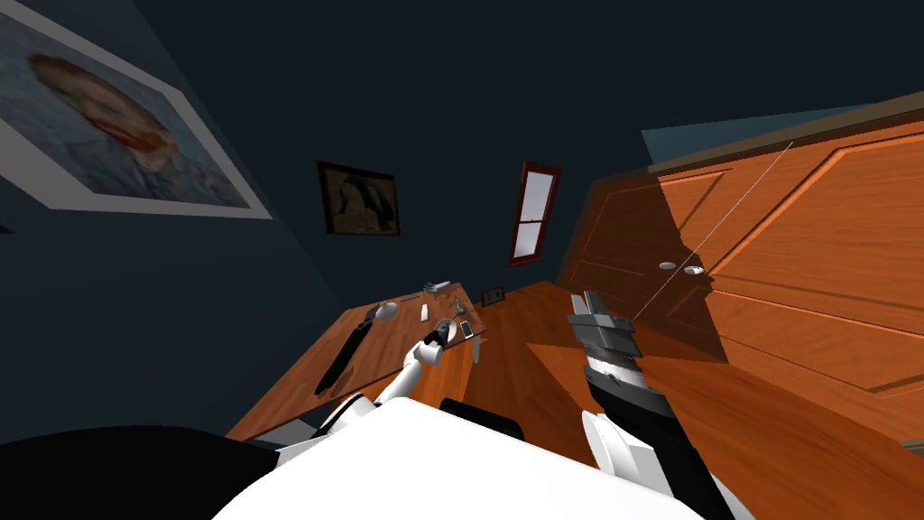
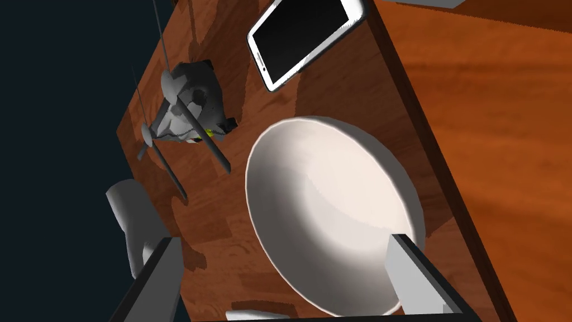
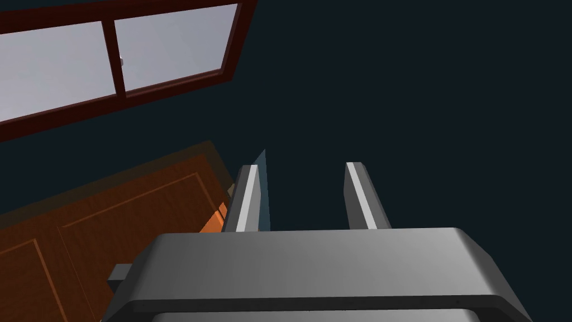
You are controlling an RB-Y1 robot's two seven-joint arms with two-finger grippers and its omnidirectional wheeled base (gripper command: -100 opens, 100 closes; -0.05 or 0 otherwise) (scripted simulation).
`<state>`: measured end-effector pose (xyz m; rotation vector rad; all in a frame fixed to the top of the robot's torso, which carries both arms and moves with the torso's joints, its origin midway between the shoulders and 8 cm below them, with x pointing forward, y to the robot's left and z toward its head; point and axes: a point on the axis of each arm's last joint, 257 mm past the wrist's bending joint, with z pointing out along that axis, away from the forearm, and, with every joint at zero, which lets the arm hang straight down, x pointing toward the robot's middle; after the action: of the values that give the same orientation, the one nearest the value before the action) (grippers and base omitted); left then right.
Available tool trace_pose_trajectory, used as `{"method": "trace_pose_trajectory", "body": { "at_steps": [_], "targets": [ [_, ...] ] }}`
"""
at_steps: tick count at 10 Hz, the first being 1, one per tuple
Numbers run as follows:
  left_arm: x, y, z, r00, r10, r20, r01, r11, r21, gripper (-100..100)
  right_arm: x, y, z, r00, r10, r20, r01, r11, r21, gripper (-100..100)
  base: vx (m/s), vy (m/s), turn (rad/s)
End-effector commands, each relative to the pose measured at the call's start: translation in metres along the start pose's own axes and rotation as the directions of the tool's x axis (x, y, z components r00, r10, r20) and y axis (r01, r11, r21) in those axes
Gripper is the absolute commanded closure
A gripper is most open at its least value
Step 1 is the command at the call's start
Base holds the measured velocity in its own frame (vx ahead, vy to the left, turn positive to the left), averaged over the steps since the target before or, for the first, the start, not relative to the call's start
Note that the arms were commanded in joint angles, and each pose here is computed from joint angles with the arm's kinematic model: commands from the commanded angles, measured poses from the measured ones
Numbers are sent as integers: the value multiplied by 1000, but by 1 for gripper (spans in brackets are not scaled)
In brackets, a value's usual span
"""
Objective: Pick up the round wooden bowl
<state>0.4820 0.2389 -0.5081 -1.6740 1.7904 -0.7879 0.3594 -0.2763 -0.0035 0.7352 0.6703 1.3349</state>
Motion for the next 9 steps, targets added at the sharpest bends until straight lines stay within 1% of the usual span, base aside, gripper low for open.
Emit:
{"method": "trace_pose_trajectory", "body": {
  "at_steps": [1,2,3,4,5,6,8,9],
  "targets": [
    [-1,17,2,1000,-3,3,3,999,-45,-100,0,0,0,1000,0,0,0,1000,0,0,6,38,-64],
    [-1,17,2,1000,-3,3,3,999,-45,-100,0,0,0,1000,0,0,0,1000,0,0,1,20,16],
    [-1,27,5,1000,-7,4,8,996,-90,-100,0,0,0,1000,0,0,0,1000,0,0,7,42,-120],
    [-2,33,4,1000,-8,6,9,995,-103,-100,0,0,0,1000,0,0,0,1000,0,0,10,45,-65],
    [-3,49,5,1000,-13,9,15,987,-158,-100,0,0,0,1000,0,0,0,1000,0,0,11,51,-93],
    [-3,49,5,1000,-13,9,15,987,-158,-100,0,0,0,1000,0,0,0,1000,0,0,11,46,-65],
    [-4,77,4,1000,-25,15,28,967,-255,-100,0,0,0,1000,0,0,0,1000,0,0,25,73,-136],
    [-4,78,4,1000,-25,15,28,966,-256,-100,0,0,0,1000,0,0,0,1000,0,0,24,67,-54]
  ]
}}
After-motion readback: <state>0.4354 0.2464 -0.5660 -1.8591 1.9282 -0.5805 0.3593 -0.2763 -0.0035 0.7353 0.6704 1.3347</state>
